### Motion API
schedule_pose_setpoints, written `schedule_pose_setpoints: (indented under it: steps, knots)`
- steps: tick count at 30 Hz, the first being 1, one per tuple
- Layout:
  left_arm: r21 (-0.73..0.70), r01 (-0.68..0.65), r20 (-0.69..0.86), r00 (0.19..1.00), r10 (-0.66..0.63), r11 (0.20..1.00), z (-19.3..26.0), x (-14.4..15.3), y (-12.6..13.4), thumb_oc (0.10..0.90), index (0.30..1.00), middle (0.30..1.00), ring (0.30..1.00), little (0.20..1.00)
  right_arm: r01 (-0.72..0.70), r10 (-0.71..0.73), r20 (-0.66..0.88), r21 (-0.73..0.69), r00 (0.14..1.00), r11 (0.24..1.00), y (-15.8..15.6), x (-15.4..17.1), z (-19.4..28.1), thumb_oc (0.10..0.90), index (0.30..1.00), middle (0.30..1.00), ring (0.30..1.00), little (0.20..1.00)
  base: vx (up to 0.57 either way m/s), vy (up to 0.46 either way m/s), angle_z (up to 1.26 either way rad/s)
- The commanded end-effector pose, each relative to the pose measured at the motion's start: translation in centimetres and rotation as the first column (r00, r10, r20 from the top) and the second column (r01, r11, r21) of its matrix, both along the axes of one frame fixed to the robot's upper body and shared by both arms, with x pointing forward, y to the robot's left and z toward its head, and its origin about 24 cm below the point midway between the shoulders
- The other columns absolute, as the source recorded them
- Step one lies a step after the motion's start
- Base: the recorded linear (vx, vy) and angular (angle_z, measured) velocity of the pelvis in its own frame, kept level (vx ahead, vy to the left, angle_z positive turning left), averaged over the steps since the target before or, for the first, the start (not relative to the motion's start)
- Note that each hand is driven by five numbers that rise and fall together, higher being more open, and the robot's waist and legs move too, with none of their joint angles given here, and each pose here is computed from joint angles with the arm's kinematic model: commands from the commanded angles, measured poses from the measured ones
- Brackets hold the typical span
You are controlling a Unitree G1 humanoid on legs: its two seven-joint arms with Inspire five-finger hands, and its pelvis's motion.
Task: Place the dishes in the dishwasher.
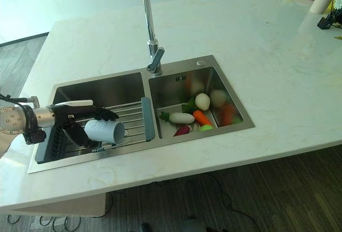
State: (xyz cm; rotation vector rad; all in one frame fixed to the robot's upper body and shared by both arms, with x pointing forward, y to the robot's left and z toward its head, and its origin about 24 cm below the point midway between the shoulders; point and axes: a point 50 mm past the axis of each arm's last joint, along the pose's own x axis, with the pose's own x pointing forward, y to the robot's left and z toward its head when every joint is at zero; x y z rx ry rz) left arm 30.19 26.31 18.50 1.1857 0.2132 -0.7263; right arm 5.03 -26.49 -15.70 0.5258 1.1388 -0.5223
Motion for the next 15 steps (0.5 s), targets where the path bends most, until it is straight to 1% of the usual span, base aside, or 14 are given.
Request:
schedule_pose_setpoints:
  steps: [1,5,8,15]
  knots:
    - [0.029,-0.02,0.198,0.98,0.014,0.999,5.8,0.2,0.7,0.8,0.9,0.9,0.9,0.9,0.046,-0.045,0.033,-0.038,0.998,0.998,-1.8,-0.7,0.7,0.8,0.9,0.9,0.9,0.9,0.0,0.0,0.0]
    - [0.069,-0.056,0.275,0.961,0.035,0.996,6.0,0.4,1.3,0.8,0.9,0.9,0.9,0.9,0.04,-0.039,0.038,-0.039,0.999,0.998,-1.8,-0.7,0.7,0.8,0.9,0.9,0.9,0.9,0.0,0.0,0.0]
    - [0.107,-0.099,0.356,0.933,0.055,0.989,5.6,0.5,2.2,0.8,0.9,0.9,0.9,0.9,0.035,-0.034,0.037,-0.034,0.999,0.999,-1.5,-0.7,0.6,0.8,0.9,0.9,0.9,0.9,0.01,-0.009,-0.04]
    - [0.125,-0.139,0.396,0.915,0.079,0.982,4.5,0.5,3.1,0.8,0.9,0.9,0.9,0.9,0.033,-0.032,0.026,-0.032,0.999,0.999,-1.4,-1.3,0.6,0.8,0.9,0.9,0.9,0.9,0.02,-0.004,-0.06]
